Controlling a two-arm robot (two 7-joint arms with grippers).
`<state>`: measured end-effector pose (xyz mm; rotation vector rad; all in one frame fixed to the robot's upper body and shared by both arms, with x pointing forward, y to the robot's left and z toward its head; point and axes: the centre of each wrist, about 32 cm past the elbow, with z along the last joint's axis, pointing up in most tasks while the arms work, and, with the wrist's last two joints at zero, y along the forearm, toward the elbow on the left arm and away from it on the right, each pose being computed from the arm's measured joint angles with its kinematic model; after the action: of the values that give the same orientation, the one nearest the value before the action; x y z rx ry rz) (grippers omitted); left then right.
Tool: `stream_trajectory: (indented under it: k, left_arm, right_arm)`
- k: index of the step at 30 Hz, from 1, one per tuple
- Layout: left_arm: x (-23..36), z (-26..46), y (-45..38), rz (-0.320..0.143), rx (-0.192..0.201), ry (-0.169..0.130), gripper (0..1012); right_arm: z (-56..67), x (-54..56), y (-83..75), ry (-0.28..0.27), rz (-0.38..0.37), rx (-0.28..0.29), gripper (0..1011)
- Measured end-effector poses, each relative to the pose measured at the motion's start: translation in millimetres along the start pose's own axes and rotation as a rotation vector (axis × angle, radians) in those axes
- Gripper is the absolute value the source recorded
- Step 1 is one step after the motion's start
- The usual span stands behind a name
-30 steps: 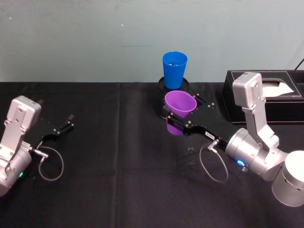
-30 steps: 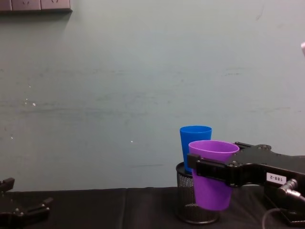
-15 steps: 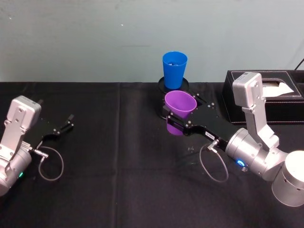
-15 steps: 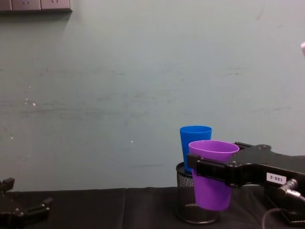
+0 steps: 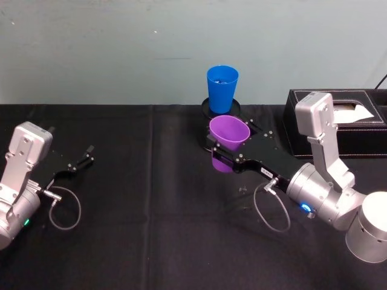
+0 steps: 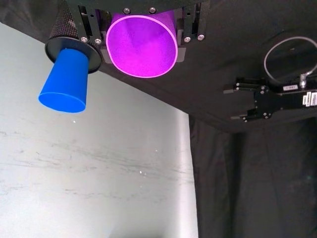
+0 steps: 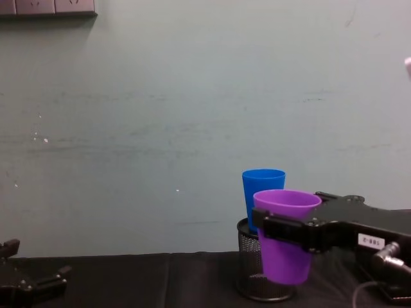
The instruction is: Pick up one cup with a gripper and tap it against the other cup.
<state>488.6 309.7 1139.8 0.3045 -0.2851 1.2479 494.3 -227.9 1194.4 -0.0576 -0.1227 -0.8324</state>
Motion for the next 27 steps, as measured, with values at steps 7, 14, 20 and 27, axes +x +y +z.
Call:
stream_trajectory:
  k: [7, 14, 20, 27]
  left_arm:
    - [0.0, 0.0, 0.0, 0.0, 0.0, 0.0, 1000]
    - [0.0, 0.0, 0.0, 0.0, 0.0, 0.0, 1000]
    - [0.0, 0.0, 0.0, 0.0, 0.0, 0.0, 1000]
    - [0.0, 0.0, 0.0, 0.0, 0.0, 0.0, 1000]
  right_arm:
    - [-7.6, 5.5, 9.1, 0.021, -0.02, -0.034, 733]
    - [-14.4, 18.6, 28.2, 0.032, -0.038, -0.046, 733]
    - [-16.4, 31.3, 43.7, 0.024, -0.054, -0.029, 733]
    - [-17.2, 41.7, 56.3, 0.027, -0.063, -0.025, 733]
